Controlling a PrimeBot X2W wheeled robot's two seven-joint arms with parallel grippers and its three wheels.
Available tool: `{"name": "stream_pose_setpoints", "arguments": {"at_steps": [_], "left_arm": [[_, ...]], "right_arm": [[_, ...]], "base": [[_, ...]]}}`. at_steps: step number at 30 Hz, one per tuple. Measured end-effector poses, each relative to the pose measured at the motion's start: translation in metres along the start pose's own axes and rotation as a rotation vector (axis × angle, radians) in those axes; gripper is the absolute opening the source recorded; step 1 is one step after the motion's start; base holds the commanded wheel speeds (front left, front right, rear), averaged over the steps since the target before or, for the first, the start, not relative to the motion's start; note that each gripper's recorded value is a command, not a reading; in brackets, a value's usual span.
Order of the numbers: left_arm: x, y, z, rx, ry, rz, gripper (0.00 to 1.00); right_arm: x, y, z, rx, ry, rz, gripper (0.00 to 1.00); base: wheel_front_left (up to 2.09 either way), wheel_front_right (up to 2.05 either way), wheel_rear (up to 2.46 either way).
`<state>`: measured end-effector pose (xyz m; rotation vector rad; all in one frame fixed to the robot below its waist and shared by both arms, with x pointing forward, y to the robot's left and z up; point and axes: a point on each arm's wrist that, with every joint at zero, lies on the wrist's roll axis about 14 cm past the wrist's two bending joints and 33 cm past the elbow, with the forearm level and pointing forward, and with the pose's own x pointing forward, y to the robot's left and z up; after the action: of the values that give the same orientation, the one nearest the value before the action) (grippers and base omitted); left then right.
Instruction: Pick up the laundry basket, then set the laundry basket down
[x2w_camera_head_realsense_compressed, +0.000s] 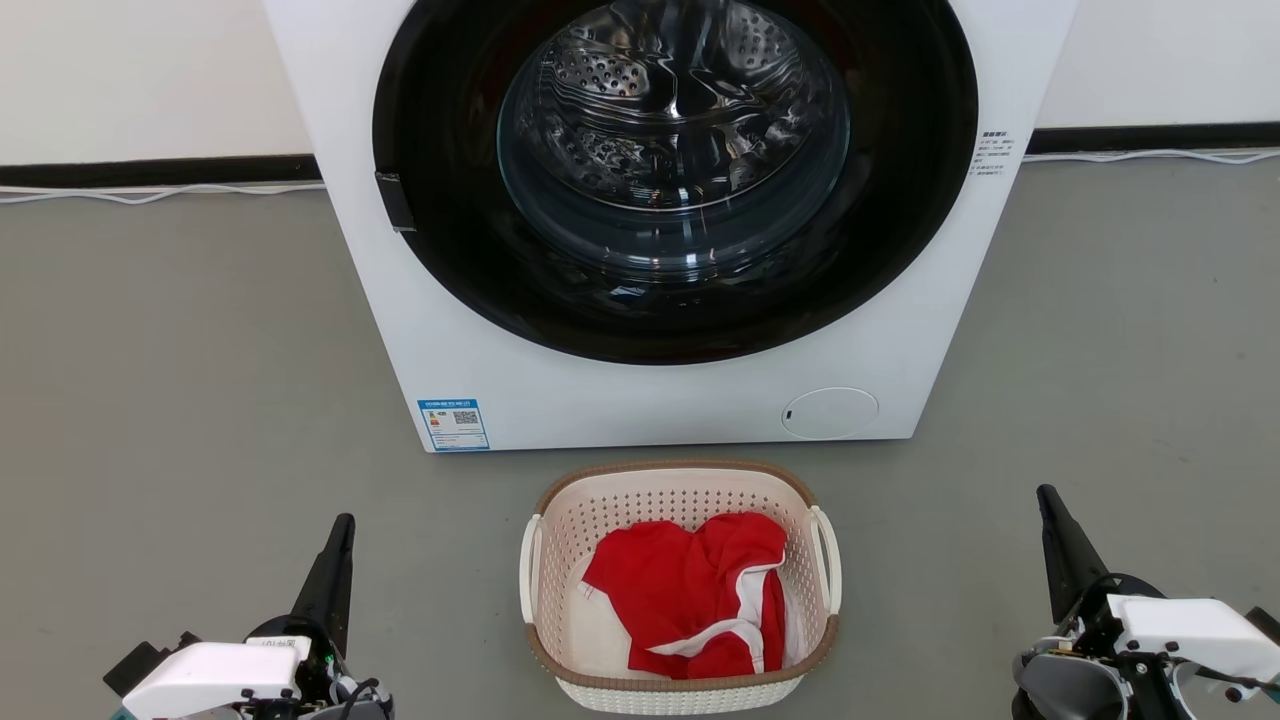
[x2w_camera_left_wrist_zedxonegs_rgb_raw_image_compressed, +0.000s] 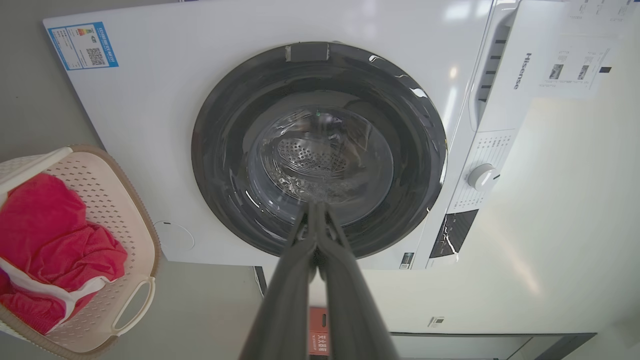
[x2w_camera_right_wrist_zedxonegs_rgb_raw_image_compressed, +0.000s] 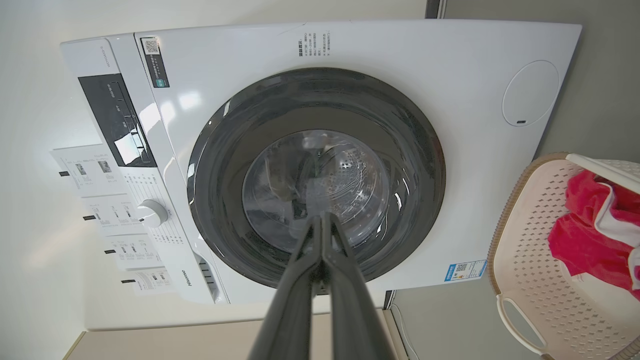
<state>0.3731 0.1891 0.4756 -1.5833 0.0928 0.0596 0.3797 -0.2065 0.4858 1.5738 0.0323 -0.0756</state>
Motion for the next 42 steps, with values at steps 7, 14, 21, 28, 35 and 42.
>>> {"name": "stream_pose_setpoints", "arguments": {"at_steps": [7, 14, 21, 28, 35, 42], "left_arm": [[0.0, 0.0, 0.0, 0.0, 0.0, 0.0, 0.0], [0.0, 0.0, 0.0, 0.0, 0.0, 0.0, 0.0], [0.0, 0.0, 0.0, 0.0, 0.0, 0.0, 0.0], [0.0, 0.0, 0.0, 0.0, 0.0, 0.0, 0.0], [0.0, 0.0, 0.0, 0.0, 0.0, 0.0, 0.0], [0.0, 0.0, 0.0, 0.0, 0.0, 0.0, 0.0]], "right_arm": [[0.0, 0.0, 0.0, 0.0, 0.0, 0.0, 0.0], [0.0, 0.0, 0.0, 0.0, 0.0, 0.0, 0.0], [0.0, 0.0, 0.0, 0.0, 0.0, 0.0, 0.0], [0.0, 0.0, 0.0, 0.0, 0.0, 0.0, 0.0], [0.0, 0.0, 0.0, 0.0, 0.0, 0.0, 0.0], [0.0, 0.0, 0.0, 0.0, 0.0, 0.0, 0.0]], "base": [[0.0, 0.0, 0.0], [0.0, 0.0, 0.0], [0.0, 0.0, 0.0], [0.0, 0.0, 0.0], [0.0, 0.0, 0.0], [0.0, 0.0, 0.0]]}}
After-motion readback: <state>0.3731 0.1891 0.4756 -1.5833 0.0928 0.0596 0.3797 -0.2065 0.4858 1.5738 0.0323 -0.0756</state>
